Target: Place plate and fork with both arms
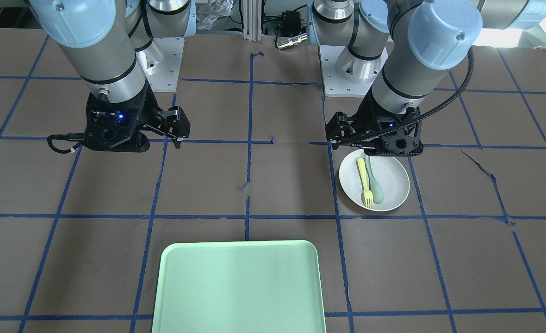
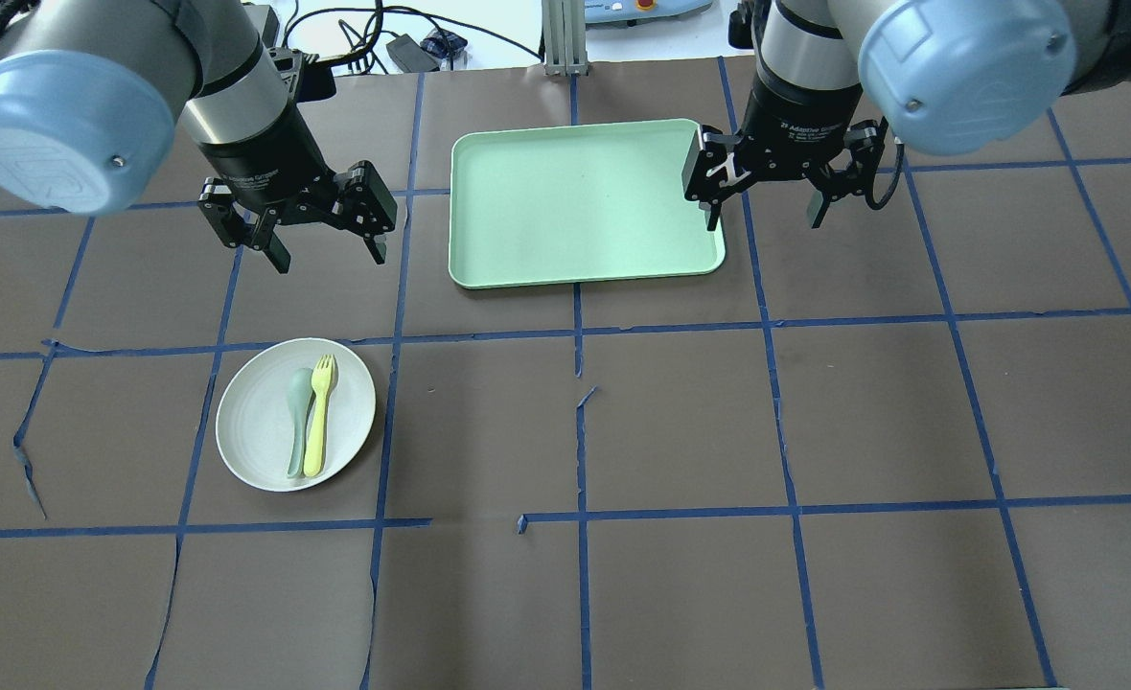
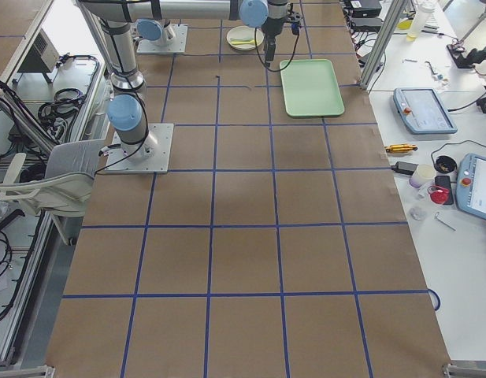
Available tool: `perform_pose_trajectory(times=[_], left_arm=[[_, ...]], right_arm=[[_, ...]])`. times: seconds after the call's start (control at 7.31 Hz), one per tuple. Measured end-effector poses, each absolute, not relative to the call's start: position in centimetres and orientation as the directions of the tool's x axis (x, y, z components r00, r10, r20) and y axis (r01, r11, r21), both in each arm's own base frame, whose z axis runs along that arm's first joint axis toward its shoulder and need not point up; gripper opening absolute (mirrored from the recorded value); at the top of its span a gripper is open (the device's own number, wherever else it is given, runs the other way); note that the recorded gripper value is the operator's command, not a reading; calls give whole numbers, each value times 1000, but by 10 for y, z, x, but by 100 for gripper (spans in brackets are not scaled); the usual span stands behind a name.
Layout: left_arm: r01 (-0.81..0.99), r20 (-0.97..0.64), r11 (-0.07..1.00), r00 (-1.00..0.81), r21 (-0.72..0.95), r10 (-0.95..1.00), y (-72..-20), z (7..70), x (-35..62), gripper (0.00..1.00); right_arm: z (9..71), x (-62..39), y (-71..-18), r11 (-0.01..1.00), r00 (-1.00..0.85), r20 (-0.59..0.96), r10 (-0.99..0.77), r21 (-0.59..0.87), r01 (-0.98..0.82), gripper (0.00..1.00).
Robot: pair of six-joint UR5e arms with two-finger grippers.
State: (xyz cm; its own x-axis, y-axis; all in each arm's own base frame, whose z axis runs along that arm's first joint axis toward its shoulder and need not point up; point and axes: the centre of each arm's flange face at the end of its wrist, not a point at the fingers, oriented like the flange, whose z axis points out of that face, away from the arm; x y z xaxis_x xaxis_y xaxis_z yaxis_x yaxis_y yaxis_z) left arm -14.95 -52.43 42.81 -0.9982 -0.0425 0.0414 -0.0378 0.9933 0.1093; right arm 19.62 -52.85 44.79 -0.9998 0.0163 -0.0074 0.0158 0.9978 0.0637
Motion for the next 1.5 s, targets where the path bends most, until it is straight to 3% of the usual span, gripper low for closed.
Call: perform_pose_trajectory(times=[0.82,1.23,1.5], left_arm=[[-40,42,994,-998,101,-45,-522,433,-141,100],[-30,64,995,-997,93,-36,-541,401,-43,100],[-45,80,996,-996,81,-51,-538,347,27,100]], right_arm=[[443,194,-530,997,-1000,-6,15,75,15,100],[421,193,-532,993,-1000,-2,19,117,18,100],[418,191,-532,993,-1000,6,11,121,12,100]])
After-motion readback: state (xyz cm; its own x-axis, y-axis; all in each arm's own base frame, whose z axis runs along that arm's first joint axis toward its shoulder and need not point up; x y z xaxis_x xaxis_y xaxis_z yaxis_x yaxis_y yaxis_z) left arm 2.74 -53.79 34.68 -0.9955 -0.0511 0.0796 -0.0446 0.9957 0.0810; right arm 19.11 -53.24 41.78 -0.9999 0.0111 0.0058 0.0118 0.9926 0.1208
